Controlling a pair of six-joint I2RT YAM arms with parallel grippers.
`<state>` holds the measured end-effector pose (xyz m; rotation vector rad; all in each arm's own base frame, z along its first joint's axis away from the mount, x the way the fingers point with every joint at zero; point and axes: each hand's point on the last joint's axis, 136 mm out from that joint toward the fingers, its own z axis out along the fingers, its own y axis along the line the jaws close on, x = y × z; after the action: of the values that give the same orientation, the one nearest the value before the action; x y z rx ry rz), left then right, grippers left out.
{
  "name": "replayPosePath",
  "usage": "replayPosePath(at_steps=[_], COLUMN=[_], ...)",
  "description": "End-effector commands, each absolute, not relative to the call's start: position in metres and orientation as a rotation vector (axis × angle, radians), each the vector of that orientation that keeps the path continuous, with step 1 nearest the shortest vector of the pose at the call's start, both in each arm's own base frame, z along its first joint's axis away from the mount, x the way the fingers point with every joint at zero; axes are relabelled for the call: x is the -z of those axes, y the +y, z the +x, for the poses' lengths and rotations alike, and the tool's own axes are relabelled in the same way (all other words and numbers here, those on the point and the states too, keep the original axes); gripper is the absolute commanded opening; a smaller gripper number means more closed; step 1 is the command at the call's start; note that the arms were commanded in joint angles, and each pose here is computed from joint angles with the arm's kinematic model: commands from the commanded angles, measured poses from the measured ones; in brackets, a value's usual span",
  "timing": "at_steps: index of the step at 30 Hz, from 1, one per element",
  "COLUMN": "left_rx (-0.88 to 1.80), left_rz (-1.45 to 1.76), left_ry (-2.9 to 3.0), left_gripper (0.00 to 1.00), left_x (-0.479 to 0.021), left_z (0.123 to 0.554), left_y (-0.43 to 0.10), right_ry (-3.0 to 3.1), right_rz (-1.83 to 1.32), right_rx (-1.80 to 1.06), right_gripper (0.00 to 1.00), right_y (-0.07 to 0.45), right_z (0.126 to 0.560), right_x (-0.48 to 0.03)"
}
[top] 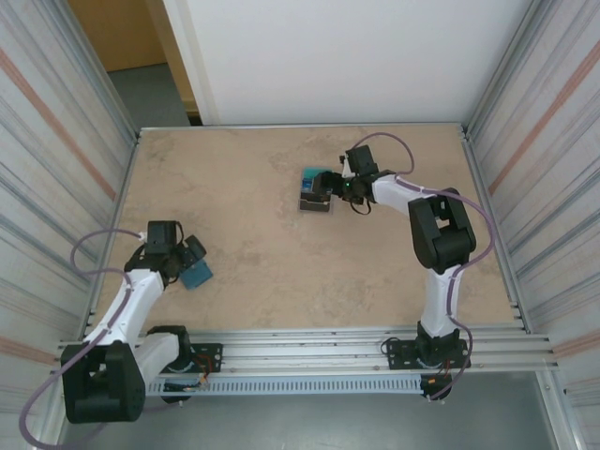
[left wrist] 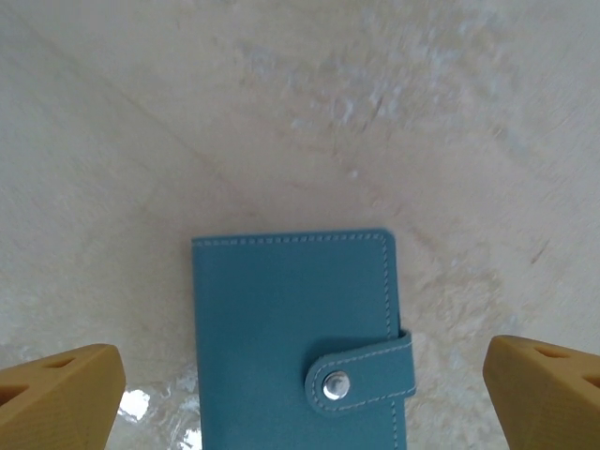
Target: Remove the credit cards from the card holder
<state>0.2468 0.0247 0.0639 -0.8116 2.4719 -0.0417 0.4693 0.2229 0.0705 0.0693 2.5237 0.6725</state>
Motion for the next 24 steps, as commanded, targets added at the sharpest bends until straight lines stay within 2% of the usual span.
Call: replayPosePath(at_steps=[1,9,19,21,24], left_rx=[0.101,0.076,-0.134,-0.146,-0.152], left_rz=[-0.785,-0.729,-0.734,-0.728,-0.702], left_ry=[2.537,2.637,2.687,2.707,2.722], left_gripper=[0.99,0.99,0.98,0.88,0.82], left_x=[-0.059,-0.038,-0.026,-0.024,-0.022], left_z=[0.247,0.245,0.243,0.244,0.248], left_y=[0.014,-0.003,0.005,0.005,0.001], right_ry=[2.501,2.474,2.403,2.386,2.358], right_rz=[0.078,0.106,0.141,0.152,0.167], right_rx=[-0.586,-0.515,-0.493,-0.485,-0.465], right_gripper=[0.99,0.99,0.99,0.99,0.99], right_y=[0.202,0.182,0.17,0.167,0.16], right_z=[0.462,0.441,0.422,0.418,0.414], right_x=[-0.091,-0.11,-0.149,-0.158,-0.17])
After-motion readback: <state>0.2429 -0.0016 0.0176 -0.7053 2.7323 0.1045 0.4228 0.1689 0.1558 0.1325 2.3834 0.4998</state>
